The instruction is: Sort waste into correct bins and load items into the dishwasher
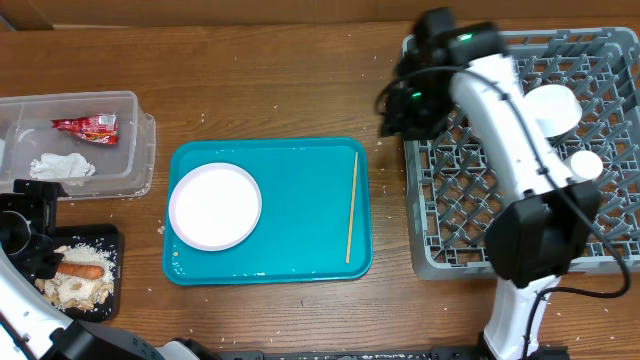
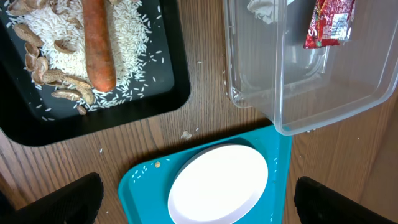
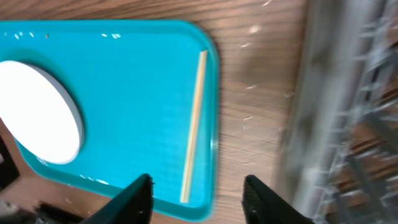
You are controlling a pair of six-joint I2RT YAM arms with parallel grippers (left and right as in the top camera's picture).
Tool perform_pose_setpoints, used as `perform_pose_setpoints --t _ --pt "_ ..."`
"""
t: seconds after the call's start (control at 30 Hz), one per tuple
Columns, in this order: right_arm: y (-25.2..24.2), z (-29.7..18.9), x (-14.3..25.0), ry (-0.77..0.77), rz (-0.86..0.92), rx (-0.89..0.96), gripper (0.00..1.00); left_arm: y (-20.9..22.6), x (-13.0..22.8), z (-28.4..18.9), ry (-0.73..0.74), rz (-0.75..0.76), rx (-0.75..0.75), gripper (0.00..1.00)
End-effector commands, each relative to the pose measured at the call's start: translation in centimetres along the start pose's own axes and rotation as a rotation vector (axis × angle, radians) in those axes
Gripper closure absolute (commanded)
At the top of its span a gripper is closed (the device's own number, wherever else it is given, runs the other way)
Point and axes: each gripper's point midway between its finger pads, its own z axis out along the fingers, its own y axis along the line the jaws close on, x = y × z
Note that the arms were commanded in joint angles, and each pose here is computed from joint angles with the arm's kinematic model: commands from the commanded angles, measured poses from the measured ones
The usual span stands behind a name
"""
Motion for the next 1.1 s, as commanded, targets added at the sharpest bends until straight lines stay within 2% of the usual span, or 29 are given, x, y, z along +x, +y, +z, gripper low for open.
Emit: perform_pose_setpoints --t 0.0,0.23,0.43,0.77,0.87,0.93,1.0,1.03,1.07 --pt "0.6 1.6 1.8 -0.06 0.154 0.198 0.43 -0.3 0.0 0.0 0.002 0.016 0.005 0.0" --pt "3.1 9.4 6.9 0.028 0.093 0.242 0.44 -0.3 0.0 0.0 0.002 0.016 0.005 0.0" --pt "2.9 12.5 9.6 0.075 0.101 0.27 0.47 -0.3 0.0 0.0 0.002 0.016 0.005 0.0" --pt "1.6 16.3 11.4 0.089 0.133 0.259 0.48 -0.3 0.0 0.0 0.002 0.016 0.005 0.0" --pt "1.4 16.5 11.5 0.092 0.134 0.261 0.58 -0.3 0.0 0.0 0.002 0.016 0.005 0.0" --pt "1.5 16.4 11.4 0.089 0.133 0.259 0.71 -0.3 0.0 0.0 0.002 0.016 0.005 0.0" --pt "1.6 16.3 11.3 0.085 0.14 0.258 0.91 -0.3 0.0 0.0 0.002 0.016 0.005 0.0" --pt "1.7 16.2 11.3 0.085 0.139 0.256 0.96 -0.3 0.0 0.0 0.002 0.016 0.005 0.0" --pt "1.8 15.9 11.2 0.084 0.139 0.256 0.96 -0.3 0.0 0.0 0.002 0.016 0.005 0.0"
